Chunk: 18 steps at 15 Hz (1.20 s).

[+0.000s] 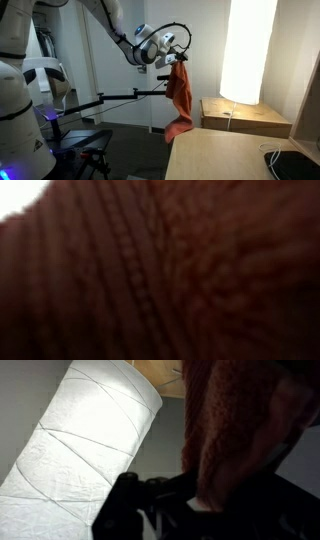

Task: Unfold the orange towel

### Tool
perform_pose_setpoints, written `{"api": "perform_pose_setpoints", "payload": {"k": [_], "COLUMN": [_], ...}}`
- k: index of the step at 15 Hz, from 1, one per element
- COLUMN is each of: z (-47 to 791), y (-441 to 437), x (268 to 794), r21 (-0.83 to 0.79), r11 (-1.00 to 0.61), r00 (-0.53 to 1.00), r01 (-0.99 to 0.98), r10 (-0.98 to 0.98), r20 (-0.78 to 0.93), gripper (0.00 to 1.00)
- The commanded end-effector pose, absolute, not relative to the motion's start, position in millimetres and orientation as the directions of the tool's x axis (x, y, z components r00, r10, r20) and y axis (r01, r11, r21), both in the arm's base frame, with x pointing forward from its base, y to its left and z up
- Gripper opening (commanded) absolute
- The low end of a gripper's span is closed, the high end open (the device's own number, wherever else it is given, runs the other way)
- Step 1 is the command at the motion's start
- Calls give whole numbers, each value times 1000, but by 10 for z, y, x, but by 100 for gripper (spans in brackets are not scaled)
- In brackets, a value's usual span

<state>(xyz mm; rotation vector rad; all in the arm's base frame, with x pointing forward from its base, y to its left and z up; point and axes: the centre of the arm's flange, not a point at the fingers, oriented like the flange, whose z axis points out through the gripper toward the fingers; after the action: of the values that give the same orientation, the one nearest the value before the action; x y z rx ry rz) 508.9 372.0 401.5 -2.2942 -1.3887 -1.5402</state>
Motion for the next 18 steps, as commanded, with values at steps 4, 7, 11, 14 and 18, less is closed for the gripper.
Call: {"api": "perform_pose_setpoints", "payload": {"k": [4,7,11,14,18], "z": [4305,4346,4240,4243,4243], "y": [3925,3937,3893,3891,3891], "x": [5041,5042,5066,5069,5070], "r21": [448,449,430,430,430], "r11": [-576,-580,-588,-588,-588], "r00": [36,31,51,51,51], "r01": [684,680,686,685,685], "r10": [640,634,628,628,628], "r20": [767,773,776,777,777], "gripper": [0,0,0,0,0]}}
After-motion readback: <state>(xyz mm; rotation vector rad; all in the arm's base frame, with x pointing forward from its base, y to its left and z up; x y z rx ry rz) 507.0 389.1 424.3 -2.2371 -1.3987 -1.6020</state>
